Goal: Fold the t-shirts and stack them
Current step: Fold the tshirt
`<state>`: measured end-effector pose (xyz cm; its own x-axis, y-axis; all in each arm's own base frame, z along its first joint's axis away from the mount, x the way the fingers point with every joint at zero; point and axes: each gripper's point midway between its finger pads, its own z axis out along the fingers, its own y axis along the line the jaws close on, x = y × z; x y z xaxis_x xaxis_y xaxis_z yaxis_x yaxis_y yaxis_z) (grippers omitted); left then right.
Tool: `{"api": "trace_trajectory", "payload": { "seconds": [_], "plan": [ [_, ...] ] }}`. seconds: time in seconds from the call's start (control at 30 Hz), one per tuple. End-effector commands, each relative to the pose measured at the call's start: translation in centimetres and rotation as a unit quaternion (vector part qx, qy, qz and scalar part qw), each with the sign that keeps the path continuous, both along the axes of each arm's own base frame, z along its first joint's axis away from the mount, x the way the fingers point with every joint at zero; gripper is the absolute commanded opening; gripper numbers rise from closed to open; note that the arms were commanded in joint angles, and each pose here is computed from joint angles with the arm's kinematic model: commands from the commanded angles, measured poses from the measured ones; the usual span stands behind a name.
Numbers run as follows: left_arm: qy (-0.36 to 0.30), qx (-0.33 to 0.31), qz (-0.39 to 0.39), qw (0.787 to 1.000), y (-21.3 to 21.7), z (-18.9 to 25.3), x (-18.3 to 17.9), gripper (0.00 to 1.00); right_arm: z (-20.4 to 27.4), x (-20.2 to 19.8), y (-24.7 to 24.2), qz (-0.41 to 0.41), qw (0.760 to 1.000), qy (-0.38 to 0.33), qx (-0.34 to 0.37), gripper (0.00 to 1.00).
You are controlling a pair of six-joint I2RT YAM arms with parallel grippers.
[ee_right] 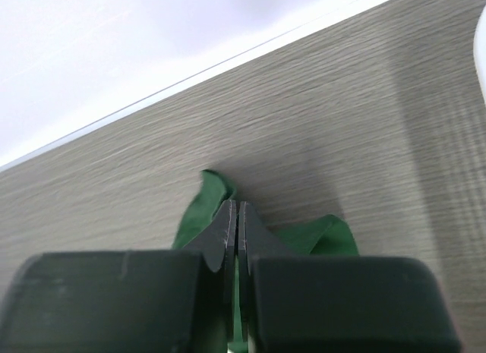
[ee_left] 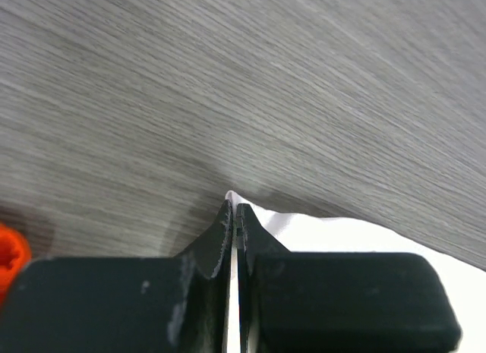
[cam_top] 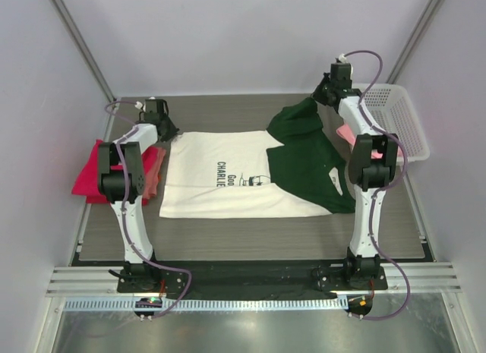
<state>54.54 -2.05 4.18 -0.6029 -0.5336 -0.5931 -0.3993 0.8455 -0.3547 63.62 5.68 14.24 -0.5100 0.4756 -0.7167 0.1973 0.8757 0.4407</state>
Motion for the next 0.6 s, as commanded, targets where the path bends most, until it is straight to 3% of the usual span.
{"api": "trace_trajectory", "payload": {
  "seconds": [0.0, 0.23, 0.57],
  "plan": [
    [-0.092, 0.012, -0.001, 0.996, 0.4, 5.8, 1.6, 0.00, 7.7, -1.2, 0.8, 0.037, 0.997, -0.070, 0.002, 0.01],
    [-0.124, 0.023, 0.009, 0.992, 0.9, 7.7, 0.4, 0.00, 12.8, -5.2, 0.3, 0.053, 0.994, -0.099, 0.006, 0.01],
    [-0.173, 0.035, -0.002, 0.984, 0.9, 9.4, -1.5, 0.00, 13.9, -10.0, 1.2, 0.092, 0.992, -0.083, 0.008, 0.01]
  ]
}}
